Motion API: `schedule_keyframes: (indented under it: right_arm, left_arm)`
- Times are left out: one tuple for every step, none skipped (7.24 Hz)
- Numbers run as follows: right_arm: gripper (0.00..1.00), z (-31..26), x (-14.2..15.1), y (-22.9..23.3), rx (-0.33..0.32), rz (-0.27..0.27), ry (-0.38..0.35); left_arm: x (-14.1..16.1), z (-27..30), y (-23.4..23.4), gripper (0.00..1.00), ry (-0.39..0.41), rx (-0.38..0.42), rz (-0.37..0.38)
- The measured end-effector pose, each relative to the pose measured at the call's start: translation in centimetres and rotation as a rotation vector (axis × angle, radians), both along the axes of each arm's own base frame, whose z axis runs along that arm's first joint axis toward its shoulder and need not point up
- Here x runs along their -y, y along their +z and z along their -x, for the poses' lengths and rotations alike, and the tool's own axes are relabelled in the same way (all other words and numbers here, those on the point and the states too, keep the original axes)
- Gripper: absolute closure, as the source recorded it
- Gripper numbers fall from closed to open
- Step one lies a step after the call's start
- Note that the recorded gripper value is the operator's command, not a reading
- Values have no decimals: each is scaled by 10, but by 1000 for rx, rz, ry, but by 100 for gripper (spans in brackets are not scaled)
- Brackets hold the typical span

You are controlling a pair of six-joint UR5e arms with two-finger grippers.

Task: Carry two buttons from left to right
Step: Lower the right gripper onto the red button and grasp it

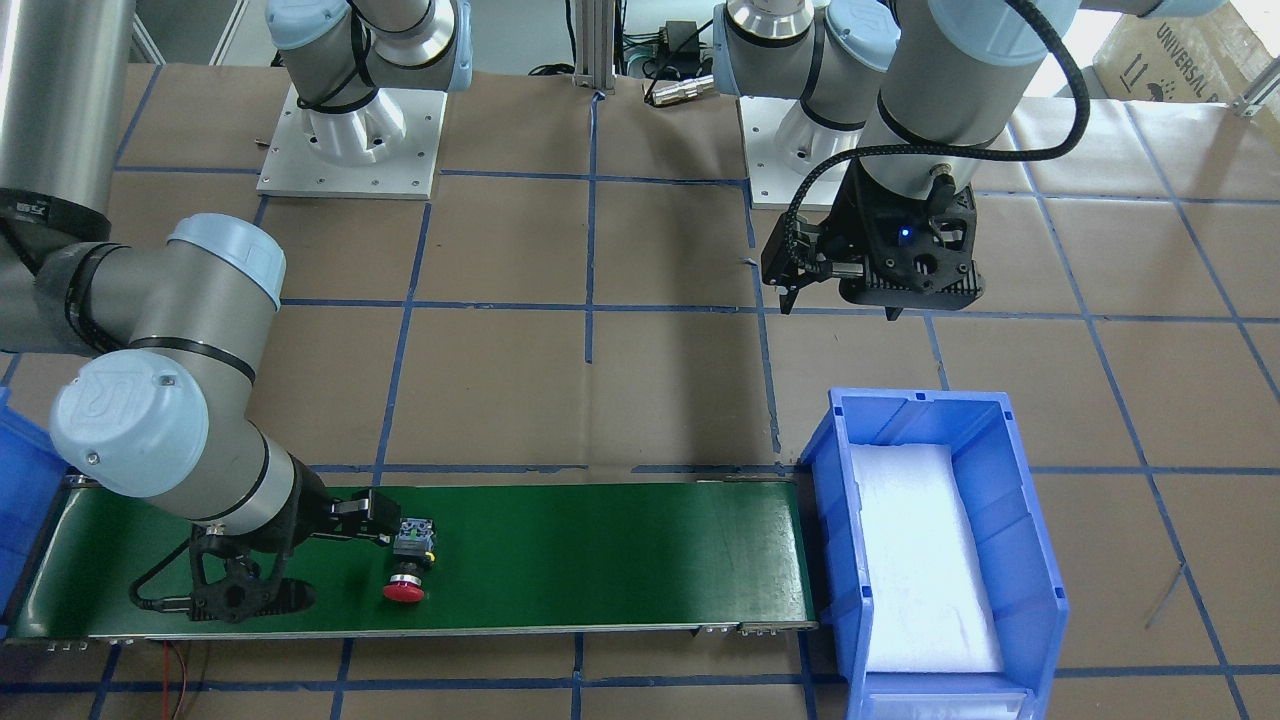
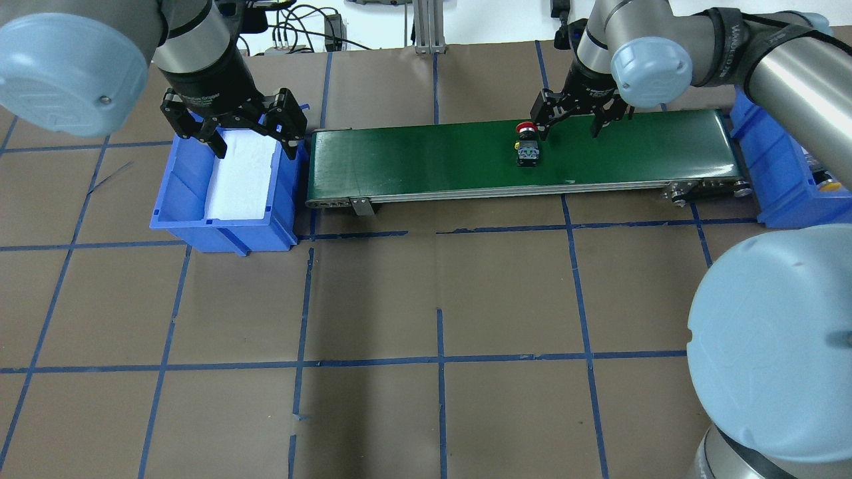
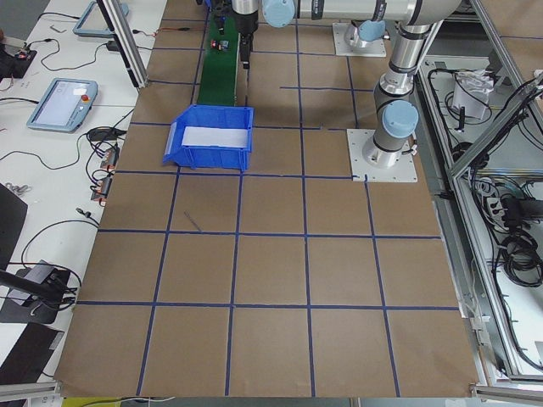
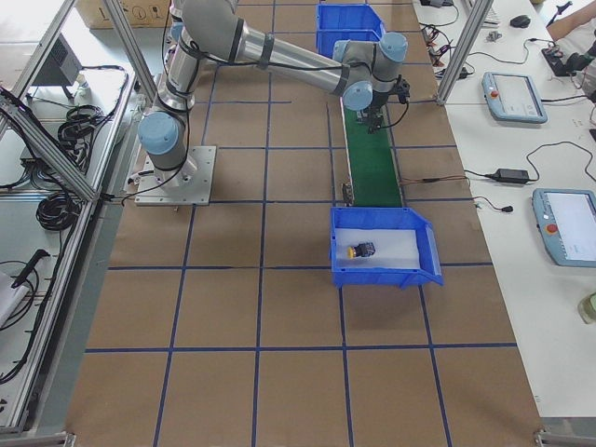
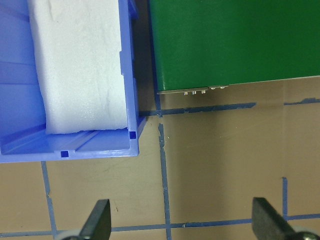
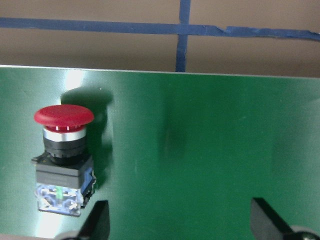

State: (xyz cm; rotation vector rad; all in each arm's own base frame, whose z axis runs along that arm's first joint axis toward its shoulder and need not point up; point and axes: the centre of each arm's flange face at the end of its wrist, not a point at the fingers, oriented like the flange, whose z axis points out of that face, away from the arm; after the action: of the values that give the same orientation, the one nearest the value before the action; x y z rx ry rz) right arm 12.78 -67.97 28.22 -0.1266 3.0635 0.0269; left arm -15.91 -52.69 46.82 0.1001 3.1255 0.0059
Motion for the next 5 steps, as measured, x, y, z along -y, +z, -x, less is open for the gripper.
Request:
schedule_keyframes:
  right_arm:
    - [2,-3,-1,-2,5,-2,-11]
    - [2,-6,-3,-5,18,-9,-34]
    - [3,-8,-3,-7,29,-14,-48]
    - [3,-9,-3,-9,33,-17,-52]
    - [3,-10,-4,-11,35,-21,-54]
  left_arm:
    - [0,0,0,0,-1,0,1]
    - [-1,0,1,0,-2,0,1]
    - [-2,0,1,0,-4,0,1]
    - [-2,0,1,0,-4,0,1]
    - [-2,1,2,0,-4,0,2]
